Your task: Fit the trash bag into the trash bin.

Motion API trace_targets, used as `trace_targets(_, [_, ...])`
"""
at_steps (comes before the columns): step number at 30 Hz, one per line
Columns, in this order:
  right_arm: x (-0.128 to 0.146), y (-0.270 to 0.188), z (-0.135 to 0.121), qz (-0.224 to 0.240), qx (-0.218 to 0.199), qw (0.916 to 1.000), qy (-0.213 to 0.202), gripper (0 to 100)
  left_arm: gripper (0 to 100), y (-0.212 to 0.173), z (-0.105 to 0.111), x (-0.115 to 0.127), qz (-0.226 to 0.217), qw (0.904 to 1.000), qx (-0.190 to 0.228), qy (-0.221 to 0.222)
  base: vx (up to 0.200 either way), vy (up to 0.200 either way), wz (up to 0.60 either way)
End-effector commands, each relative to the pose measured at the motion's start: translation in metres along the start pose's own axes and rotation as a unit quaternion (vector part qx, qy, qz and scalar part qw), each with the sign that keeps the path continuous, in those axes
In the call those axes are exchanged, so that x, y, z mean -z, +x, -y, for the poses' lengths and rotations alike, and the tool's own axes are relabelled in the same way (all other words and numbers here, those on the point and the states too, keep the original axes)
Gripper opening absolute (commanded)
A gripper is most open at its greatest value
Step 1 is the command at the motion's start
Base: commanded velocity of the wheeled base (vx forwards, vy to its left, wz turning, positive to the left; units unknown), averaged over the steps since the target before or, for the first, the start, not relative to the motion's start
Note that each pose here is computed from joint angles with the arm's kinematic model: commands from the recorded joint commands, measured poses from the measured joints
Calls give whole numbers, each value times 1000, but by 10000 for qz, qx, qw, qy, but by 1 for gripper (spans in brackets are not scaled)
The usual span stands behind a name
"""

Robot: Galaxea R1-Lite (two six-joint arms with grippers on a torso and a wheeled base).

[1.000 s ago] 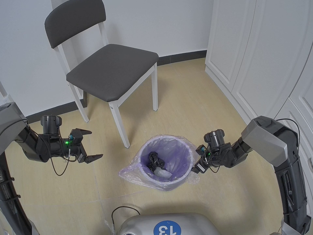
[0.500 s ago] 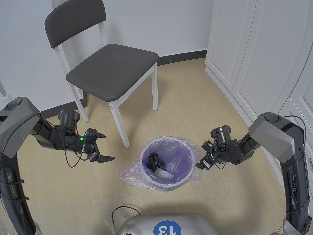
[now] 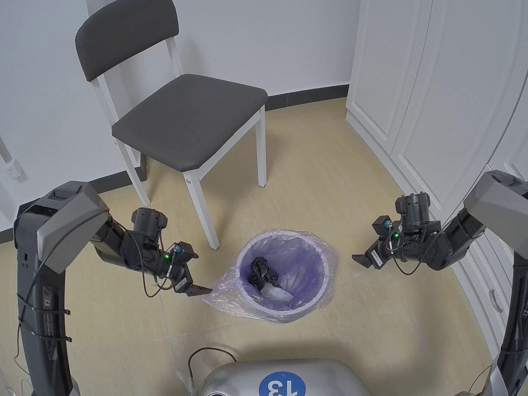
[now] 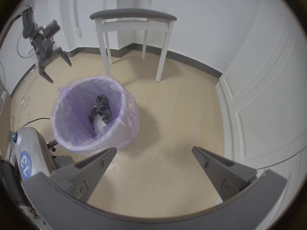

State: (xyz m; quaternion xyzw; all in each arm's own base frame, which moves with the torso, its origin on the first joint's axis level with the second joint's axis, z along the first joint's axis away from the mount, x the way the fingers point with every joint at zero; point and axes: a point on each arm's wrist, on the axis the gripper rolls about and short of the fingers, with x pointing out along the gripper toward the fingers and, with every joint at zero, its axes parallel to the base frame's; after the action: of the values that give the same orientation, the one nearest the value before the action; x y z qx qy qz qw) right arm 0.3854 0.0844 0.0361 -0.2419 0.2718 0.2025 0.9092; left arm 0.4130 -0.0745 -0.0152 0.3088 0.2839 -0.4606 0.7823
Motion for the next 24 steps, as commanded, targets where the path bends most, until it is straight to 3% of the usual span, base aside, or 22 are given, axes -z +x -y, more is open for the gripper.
trace_targets(1, [-5,-20,10,191,96,9998,33,100,100,33,6,8,-223,9993,283,-29,0,0,0])
trace_targets(14, [4,-31,34,295,288,9989,206,100,100,55,2,-8,-587,9966,562,-159,0,0,0])
trace_targets(15, [4,-32,35,292,294,9989,211,100,0,56,2,-8,-592,9965,562,-152,0,0,0])
trace_targets(24, [4,-36,40,474,414,9977,247,100,0,65,-10,-15,-1030,9947,-20,28,0,0,0])
